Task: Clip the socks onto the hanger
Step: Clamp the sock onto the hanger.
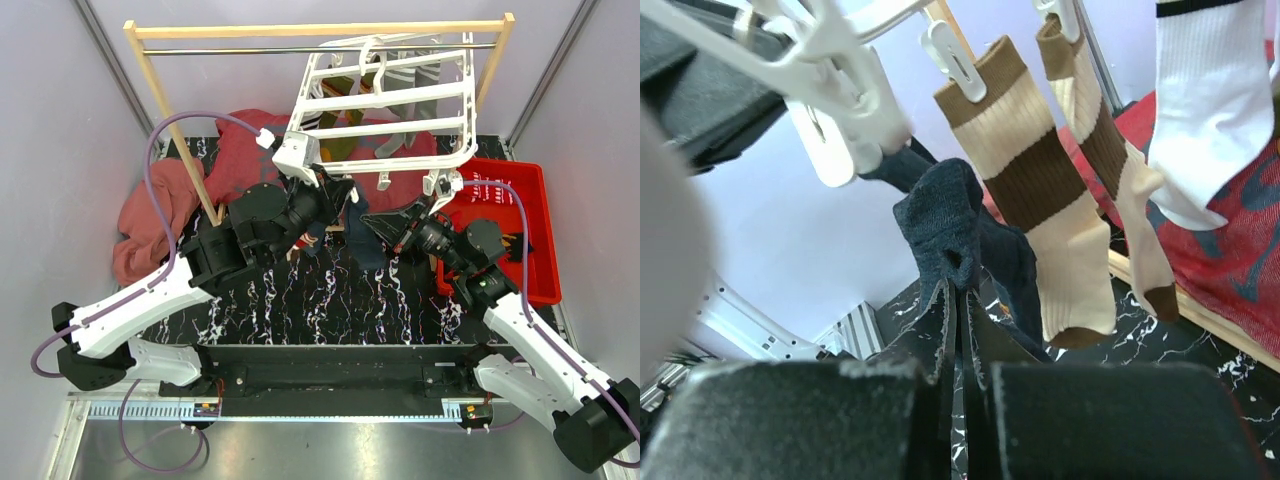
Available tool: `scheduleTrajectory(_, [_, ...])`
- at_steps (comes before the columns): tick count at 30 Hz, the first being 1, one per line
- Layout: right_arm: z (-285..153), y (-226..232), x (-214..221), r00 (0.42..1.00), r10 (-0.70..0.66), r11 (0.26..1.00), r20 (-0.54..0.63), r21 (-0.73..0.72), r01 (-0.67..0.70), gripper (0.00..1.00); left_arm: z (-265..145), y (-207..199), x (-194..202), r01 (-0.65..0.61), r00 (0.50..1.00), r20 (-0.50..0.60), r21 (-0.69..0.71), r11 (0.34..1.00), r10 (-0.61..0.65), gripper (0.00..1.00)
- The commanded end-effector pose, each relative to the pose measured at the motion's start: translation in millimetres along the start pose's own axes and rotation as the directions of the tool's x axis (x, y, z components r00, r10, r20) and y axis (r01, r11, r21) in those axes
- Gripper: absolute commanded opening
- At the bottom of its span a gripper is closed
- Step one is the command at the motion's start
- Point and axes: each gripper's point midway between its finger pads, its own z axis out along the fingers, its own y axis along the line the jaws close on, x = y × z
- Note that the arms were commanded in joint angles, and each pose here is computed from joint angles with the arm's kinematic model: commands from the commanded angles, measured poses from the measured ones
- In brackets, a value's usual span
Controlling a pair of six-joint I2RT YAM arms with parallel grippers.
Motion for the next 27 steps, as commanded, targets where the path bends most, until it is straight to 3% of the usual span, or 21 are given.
scheduleTrajectory(1, [2.4,30.0,-35.1,0.994,-0.046,0.995,0.097,-0.084,0.054,0.00,-1.3,-16.3,-19.6,0.041,0.998,0.036,0.062,0.997,-0.043,0.04])
scheduleTrajectory(27, [4.7,45.7,-41.9,0.993,-0.038,0.988,0.115,-0.144,0.055,0.00,4.0,-28.1,-12.0,0.078,0.997,0.016,0.109,0.991,-0.080,0.04])
